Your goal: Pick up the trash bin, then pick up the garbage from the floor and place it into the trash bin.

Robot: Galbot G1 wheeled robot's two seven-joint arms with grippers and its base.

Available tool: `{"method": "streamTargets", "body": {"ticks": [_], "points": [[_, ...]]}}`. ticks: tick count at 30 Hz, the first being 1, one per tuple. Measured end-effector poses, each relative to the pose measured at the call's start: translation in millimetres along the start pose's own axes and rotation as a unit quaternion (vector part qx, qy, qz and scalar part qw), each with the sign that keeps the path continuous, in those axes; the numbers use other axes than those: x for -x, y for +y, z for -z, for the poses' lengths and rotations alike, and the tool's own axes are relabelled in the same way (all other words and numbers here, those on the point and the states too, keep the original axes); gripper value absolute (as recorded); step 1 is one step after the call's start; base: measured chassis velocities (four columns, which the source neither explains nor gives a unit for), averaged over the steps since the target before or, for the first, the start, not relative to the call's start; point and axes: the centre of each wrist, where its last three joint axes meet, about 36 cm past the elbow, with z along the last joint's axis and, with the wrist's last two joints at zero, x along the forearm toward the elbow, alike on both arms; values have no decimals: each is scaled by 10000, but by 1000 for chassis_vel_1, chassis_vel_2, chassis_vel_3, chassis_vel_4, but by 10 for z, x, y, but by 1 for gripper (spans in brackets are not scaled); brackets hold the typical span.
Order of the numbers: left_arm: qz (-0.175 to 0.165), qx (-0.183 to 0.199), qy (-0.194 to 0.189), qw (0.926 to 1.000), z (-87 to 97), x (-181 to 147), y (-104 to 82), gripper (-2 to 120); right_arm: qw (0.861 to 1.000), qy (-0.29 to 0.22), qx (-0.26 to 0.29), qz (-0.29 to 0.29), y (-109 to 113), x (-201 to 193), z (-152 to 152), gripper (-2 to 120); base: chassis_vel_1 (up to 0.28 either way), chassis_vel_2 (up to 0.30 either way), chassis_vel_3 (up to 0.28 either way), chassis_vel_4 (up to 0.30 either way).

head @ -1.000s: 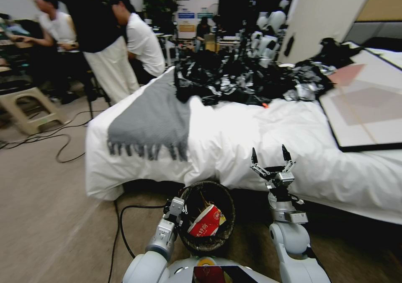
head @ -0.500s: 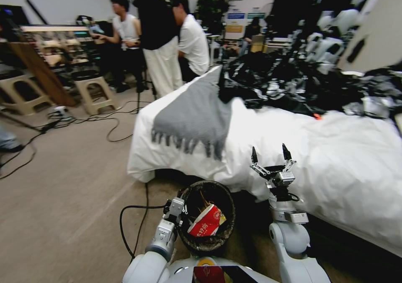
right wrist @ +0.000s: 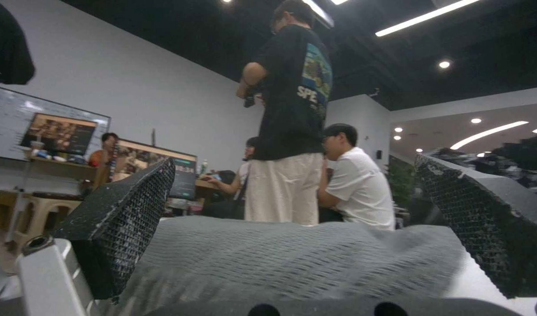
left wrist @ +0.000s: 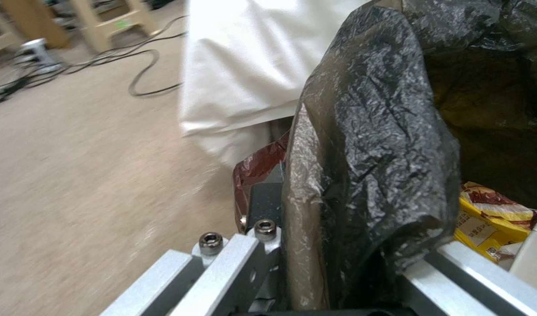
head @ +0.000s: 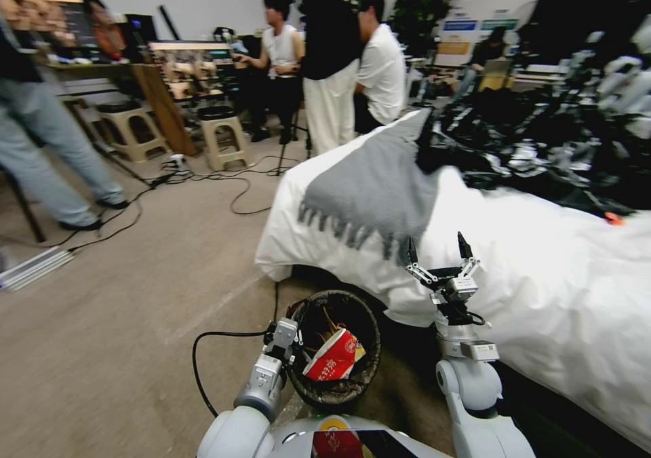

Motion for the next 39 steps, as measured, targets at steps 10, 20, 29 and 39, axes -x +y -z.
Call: {"method": "streamTargets", "body": {"ticks": [10,20,29,39], "points": [[20,-63,-44,10000,27,19,13,0,10000,-1,-2,1,5,-13,-25,100,118,126,131,115],[25,-104,-84,9999,60,24,26,0,10000,28,-39,23,1,-25,-43,100,126,124,125,124],[35,-123,-114,9999,78,22,36,0,10000,31,-56,52,3,-22,-44,100,127,123,123,129],[48,-130,-129,9998,86,20,40,0,9999,49,-72,77,-5,-34,-45,100,127,127,131,130]]}}
